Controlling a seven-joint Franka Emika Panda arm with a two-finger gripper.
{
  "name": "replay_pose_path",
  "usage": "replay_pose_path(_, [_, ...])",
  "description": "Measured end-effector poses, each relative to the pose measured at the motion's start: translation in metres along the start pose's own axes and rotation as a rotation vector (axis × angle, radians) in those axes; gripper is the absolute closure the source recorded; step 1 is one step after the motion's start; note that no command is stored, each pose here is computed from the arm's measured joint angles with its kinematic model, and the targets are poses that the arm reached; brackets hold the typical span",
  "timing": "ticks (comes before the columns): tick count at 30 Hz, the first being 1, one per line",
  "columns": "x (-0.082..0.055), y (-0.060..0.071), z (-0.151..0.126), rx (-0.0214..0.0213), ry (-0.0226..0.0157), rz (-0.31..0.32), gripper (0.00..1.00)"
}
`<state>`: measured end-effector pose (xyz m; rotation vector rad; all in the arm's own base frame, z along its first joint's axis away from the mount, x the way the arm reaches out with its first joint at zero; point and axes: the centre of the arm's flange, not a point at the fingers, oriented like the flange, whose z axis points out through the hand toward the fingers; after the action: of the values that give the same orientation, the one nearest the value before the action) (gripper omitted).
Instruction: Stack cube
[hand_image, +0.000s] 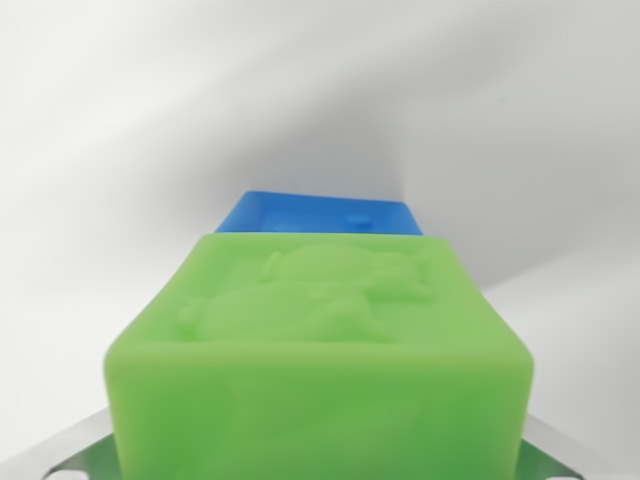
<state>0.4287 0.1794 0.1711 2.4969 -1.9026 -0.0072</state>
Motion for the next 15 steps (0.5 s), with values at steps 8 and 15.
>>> replay_pose_path(8, [0.0001,-0.0001,0.0019,0.0004,0.0001,0.0,0.0])
replay_pose_path(15, [0.0,-0.0001,0.0018,0.0007,0.0001,0.0,0.0])
